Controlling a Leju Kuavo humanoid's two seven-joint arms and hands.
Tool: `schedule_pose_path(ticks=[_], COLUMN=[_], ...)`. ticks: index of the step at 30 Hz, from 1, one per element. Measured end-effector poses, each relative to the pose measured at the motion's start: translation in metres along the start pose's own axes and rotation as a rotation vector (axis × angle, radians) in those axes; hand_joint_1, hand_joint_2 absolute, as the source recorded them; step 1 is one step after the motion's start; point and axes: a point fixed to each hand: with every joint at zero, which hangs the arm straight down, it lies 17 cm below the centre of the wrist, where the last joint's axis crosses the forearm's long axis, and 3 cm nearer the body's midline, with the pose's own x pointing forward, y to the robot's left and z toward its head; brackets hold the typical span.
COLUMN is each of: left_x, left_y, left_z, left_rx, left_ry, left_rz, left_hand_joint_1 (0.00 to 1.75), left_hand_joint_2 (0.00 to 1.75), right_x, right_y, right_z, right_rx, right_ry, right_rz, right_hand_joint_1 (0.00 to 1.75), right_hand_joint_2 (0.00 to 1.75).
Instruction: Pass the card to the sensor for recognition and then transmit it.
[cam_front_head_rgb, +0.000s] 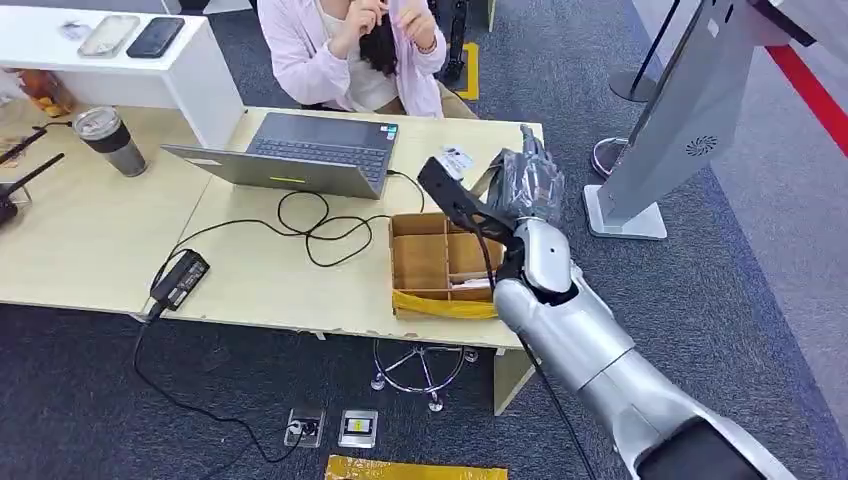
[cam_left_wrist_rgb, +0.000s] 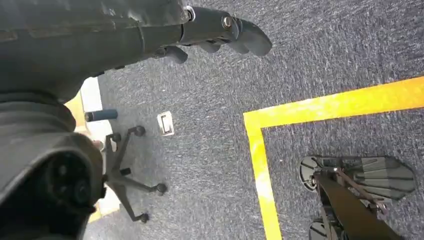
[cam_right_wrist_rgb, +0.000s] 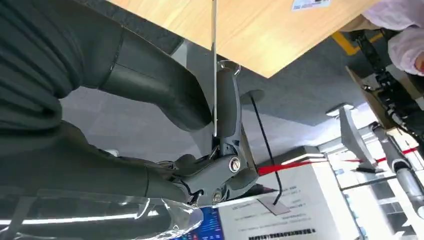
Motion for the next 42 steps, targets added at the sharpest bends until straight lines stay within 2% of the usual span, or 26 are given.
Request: schedule_pose_path(ticks=[7,41,42], left_x=[0.0,-0.001,-0.002], left_y=[-0.001,-0.001,-0.001], left_z=[0.0,0.0,0.0], left_rx=[-0.003,-0.005,-0.005], left_ry=[-0.001,0.003,0.004], left_rz=[-0.009,-0.019,-0.019], left_hand_joint_1=[0.0,0.0,0.0], left_hand_joint_2=[0.0,0.0,0.0], right_x=[-0.005,-0.016,-0.016], right_y=[-0.01,-0.005,-0.004], right_z=[-0.006,-0.005,-0.005], right_rx=[-0.013,0.008,0.009], right_ry=[0.011,0.025,0.024], right_rz=[-0.003,0.014,0.015], right_hand_joint_1=[1.75,1.75,0.0], right_hand_joint_2=[1.75,1.75,1.75])
